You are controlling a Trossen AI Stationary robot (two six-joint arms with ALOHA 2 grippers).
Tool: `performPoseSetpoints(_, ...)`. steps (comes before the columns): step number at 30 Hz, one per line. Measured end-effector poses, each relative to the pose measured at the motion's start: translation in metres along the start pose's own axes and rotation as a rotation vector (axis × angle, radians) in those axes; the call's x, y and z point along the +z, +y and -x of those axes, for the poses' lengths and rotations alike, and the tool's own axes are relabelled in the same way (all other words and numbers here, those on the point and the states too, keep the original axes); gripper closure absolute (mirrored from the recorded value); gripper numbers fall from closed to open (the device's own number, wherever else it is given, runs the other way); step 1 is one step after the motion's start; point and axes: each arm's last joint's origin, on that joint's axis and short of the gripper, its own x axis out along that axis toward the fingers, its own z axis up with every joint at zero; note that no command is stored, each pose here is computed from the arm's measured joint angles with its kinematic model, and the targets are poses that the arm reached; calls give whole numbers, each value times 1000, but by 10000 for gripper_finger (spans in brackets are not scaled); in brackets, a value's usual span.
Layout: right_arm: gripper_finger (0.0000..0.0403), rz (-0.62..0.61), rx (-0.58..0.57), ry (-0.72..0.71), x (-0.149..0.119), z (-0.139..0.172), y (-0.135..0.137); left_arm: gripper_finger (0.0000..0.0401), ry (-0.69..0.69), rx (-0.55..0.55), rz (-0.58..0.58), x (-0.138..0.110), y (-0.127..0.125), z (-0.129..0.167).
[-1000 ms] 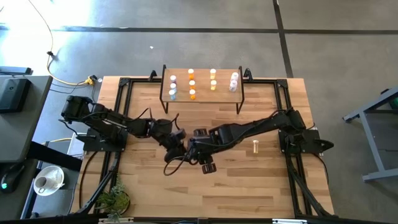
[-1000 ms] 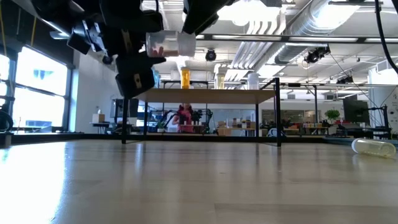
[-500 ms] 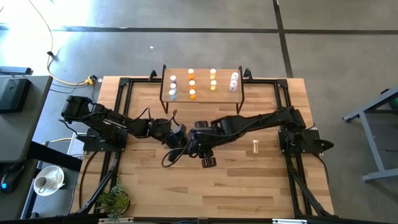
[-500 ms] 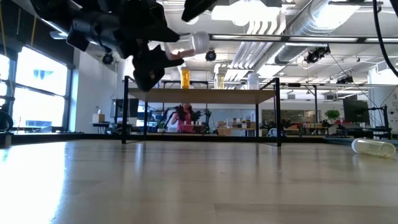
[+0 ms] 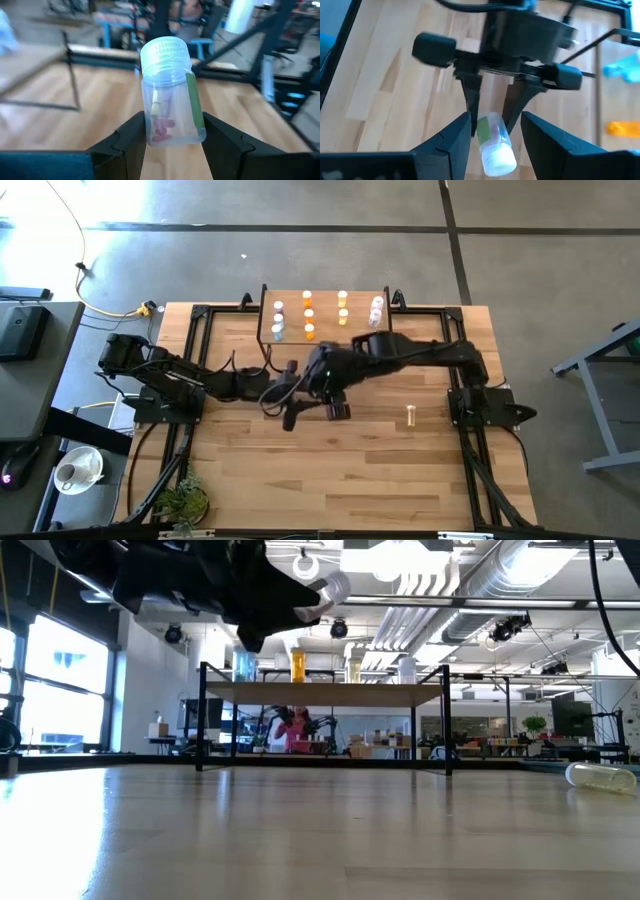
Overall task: Pick and place medicine bottles onto shelf by color
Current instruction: Put the white pill bottle on the shelf aligned with the other white pill bottle
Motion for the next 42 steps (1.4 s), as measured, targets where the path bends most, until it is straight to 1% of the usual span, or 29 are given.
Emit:
performPoseSetpoints(3,237,-24,-19,-29,2,10,-12,240,-53,63,-51,5,1,0)
performPoseSetpoints(5,237,-39,-31,-37,1,12,-19,240,-84,113,-87,8,3,1)
performPoseSetpoints(9,237,-65,-62,-39,-2,17,-32,240,-131,234,-175,13,5,2)
performPoseSetpoints(13,235,-85,-73,-23,-5,17,-41,240,-144,354,-260,16,8,3)
performPoseSetpoints(16,224,-98,-82,-21,-7,18,-47,240,-138,412,-308,17,9,4)
performPoseSetpoints(21,191,-92,-93,-10,-10,19,-57,240,-123,443,-369,17,10,4)
performPoseSetpoints(25,173,-49,-57,17,-15,20,-65,240,-119,446,-398,17,10,4)
performPoseSetpoints(29,172,-34,14,40,-21,21,-71,240,-135,453,-426,19,10,5)
performPoseSetpoints(38,175,-7,7,33,-23,22,-80,240,-172,452,-457,24,9,5)
performPoseSetpoints(42,176,-7,27,22,-22,22,-80,240,-213,458,-455,28,9,6)
